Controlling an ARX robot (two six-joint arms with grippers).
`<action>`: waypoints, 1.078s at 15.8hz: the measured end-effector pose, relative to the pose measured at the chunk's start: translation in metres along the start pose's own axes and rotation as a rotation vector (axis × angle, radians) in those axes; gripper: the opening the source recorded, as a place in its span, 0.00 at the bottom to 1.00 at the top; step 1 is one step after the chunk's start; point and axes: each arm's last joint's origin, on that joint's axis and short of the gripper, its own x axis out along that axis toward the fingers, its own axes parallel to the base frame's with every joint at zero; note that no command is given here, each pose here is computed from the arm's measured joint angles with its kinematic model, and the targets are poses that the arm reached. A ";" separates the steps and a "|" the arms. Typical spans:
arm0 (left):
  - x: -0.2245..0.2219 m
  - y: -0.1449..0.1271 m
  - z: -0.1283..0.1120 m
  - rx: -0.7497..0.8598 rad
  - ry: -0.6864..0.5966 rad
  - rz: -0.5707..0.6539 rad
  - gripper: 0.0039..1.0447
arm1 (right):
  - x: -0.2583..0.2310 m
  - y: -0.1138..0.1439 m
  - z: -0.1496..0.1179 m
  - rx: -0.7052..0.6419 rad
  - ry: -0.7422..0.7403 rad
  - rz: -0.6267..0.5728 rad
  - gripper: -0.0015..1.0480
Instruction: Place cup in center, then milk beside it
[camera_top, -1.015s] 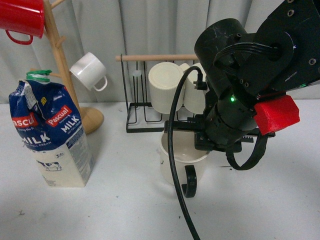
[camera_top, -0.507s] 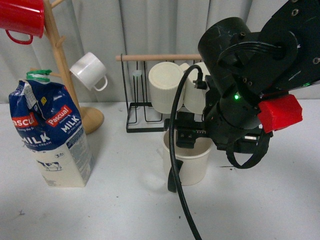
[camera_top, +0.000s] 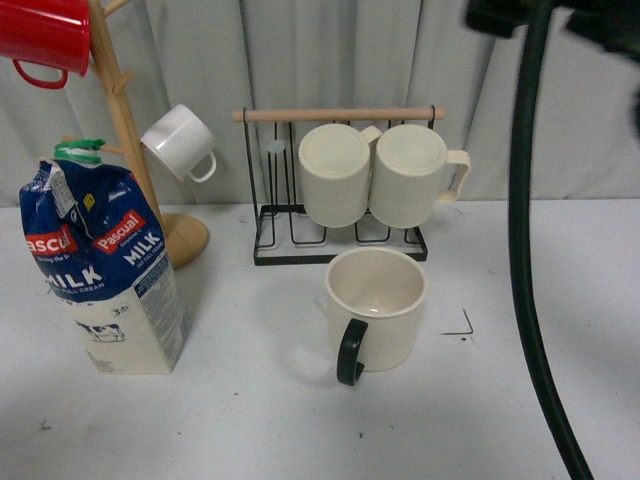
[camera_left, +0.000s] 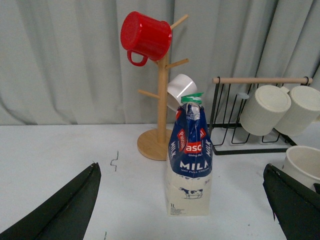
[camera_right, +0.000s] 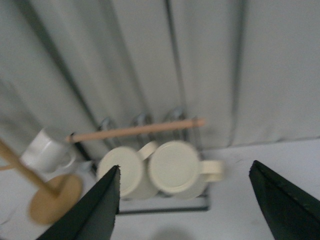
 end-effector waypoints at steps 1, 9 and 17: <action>0.000 0.000 0.000 0.000 0.000 0.000 0.94 | -0.036 -0.010 -0.001 -0.072 -0.109 -0.086 0.65; 0.000 0.000 0.000 0.000 0.000 0.000 0.94 | -0.190 -0.061 -0.061 -0.189 -0.147 -0.160 0.02; 0.000 0.000 0.000 0.000 0.000 0.000 0.94 | -0.208 -0.093 -0.081 -0.186 -0.169 -0.178 0.02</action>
